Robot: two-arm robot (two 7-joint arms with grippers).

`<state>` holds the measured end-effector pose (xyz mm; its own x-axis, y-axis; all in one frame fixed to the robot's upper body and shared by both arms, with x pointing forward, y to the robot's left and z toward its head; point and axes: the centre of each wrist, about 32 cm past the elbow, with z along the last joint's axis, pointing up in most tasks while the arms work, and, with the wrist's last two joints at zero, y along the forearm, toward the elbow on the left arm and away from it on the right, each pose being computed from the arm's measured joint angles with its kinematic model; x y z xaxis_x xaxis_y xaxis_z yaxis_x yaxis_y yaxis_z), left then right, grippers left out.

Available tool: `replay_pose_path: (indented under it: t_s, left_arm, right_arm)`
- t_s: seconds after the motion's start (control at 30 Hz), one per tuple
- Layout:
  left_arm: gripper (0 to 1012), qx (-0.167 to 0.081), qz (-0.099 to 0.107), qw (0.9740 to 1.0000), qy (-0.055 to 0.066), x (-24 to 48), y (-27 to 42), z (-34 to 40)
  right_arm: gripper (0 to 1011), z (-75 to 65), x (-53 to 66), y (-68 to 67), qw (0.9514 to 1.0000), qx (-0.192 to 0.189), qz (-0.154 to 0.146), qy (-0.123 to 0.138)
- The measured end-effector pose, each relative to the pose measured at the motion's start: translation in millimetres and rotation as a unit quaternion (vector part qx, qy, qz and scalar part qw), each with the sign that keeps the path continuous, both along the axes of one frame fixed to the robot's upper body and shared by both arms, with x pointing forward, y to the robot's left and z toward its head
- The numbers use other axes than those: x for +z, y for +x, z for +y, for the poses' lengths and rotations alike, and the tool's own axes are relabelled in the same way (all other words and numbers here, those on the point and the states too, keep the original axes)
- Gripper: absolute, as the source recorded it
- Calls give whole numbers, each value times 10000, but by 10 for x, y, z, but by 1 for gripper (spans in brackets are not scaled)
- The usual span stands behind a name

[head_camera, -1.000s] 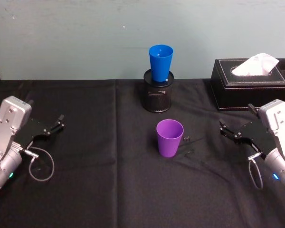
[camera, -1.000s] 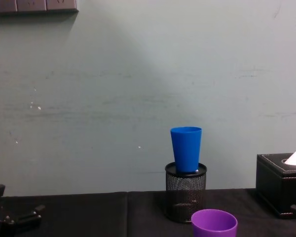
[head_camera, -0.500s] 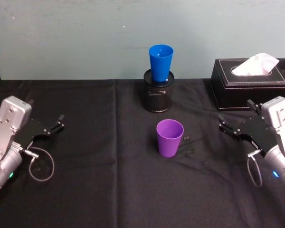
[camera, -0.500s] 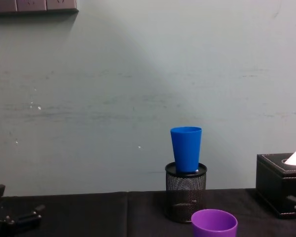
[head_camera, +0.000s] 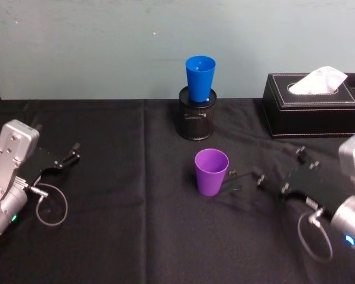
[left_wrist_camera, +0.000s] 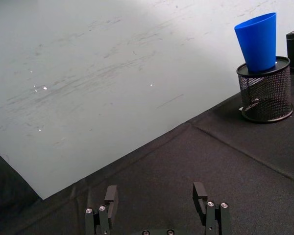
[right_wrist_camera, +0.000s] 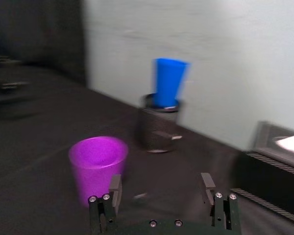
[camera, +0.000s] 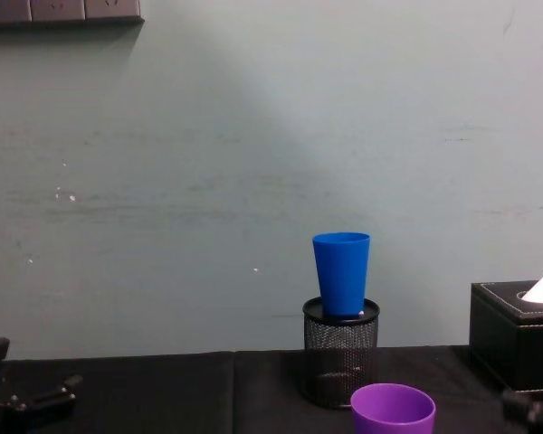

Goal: Pick up one cup with a gripper and tap it against the other cup.

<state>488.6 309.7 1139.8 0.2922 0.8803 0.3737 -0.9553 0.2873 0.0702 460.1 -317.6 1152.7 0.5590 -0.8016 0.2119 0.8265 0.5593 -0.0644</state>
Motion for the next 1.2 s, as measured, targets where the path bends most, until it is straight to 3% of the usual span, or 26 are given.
replay_pose_path:
  t_s: [0.13,0.23,0.37,0.87,1.2]
  left_arm:
    - [1000,0,0,10000,0,0,0,0]
    - [1000,0,0,10000,1,0,0,0]
    - [1000,0,0,10000,0,0,0,0]
    - [1000,0,0,10000,0,0,0,0]
    - [1000,0,0,10000,0,0,0,0]
  right_arm:
    - [1004,-27,-56,-64,9983,542,216,30]
    - [1004,-14,-135,-94,9943,987,403,40]
    - [1004,42,-198,-61,9917,1187,489,88]
    - [1004,258,-372,306,9919,1081,591,297]
    - [1004,399,-410,493,9917,1112,559,329]
